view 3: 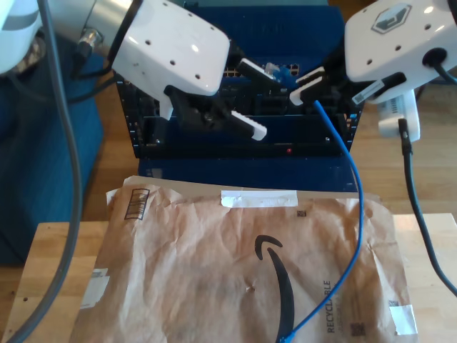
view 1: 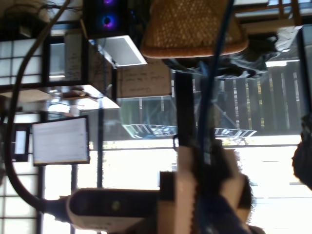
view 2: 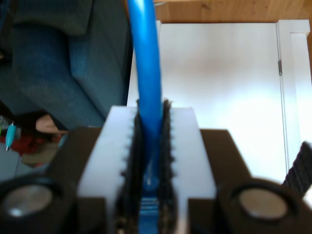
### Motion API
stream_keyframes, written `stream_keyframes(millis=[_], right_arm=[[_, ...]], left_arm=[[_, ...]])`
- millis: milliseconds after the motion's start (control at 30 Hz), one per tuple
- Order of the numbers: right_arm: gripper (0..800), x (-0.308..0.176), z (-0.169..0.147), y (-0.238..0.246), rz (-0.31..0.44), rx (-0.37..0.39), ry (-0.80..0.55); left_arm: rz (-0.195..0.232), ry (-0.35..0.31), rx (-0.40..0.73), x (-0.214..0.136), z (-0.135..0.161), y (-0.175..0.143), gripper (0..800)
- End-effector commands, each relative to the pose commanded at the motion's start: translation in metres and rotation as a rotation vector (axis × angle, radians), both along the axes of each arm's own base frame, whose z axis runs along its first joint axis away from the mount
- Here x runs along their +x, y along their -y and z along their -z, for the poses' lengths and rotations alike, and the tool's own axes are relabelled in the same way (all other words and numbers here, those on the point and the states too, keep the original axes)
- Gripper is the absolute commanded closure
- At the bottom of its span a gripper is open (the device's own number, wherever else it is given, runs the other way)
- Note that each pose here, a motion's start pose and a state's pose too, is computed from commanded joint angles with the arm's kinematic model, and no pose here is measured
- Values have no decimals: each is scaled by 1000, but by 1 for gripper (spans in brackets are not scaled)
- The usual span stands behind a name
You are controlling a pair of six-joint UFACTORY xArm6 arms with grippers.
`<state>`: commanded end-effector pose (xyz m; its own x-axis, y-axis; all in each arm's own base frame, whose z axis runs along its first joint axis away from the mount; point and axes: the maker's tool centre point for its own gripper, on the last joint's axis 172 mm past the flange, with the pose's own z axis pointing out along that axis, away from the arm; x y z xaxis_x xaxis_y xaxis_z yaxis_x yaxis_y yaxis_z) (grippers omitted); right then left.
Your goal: Grab the cable and plug it in
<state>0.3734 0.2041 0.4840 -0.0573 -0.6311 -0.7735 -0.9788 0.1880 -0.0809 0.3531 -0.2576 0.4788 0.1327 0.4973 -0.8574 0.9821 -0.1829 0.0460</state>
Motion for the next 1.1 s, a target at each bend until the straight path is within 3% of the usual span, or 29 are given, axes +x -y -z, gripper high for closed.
stream_keyframes(millis=[600, 767, 1100], right_arm=[[789, -9, -3, 0, -6, 1, 12], [788, -12, -5, 0, -7, -1, 22], [788, -13, -6, 0, -10, -2, 32]], left_arm=[[32, -8, -91, -12, -29, 9, 2], [22, -8, -93, -9, -30, 6, 8], [-4, -21, -157, -2, -44, 0, 123]])
